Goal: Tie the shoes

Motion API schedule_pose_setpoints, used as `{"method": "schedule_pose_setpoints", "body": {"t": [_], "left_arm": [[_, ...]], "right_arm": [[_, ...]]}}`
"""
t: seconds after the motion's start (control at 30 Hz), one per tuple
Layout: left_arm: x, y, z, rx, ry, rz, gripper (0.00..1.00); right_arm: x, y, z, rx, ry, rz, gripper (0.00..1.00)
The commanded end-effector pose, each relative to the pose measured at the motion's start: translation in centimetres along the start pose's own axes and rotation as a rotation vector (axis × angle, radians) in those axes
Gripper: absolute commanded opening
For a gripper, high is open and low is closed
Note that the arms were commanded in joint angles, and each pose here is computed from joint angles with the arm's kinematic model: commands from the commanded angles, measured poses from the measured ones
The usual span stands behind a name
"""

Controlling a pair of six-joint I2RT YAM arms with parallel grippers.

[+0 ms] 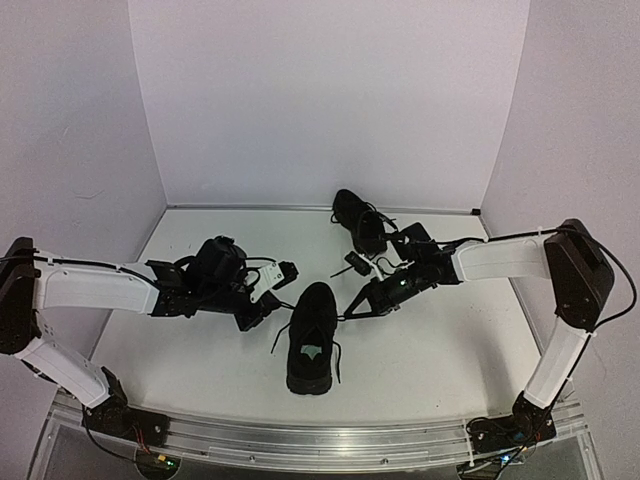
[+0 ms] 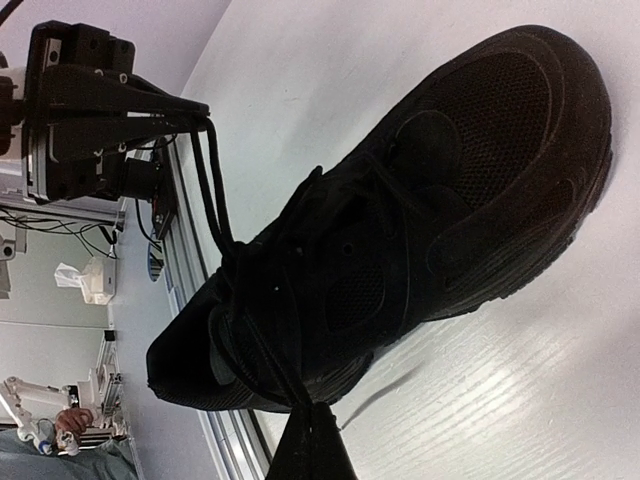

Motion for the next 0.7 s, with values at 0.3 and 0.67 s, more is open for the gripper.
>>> {"method": "schedule_pose_setpoints", "body": {"t": [0.3, 0.67], "left_arm": [[0.5, 0.3, 0.4, 0.029, -0.008, -0.038, 0.00], [0.0, 1.0, 0.3, 0.032, 0.004, 0.004, 0.00]], "right_arm": [[-0.4, -1.1, 0.2, -0.001, -0.005, 0.048, 0.01], [-1.2, 0.7, -2.3, -0.088, 0.073, -0.077, 0.52]]}}
Point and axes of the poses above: each gripper's point midway between its finger pads, its own y axis out along the fingers, its own x axis along the line the jaws close on, z = x × y, the point moved 6 cm from there along -y, back along the fingers, and after that the axes turned 14 degrees about -y, right-handed, at the moved point
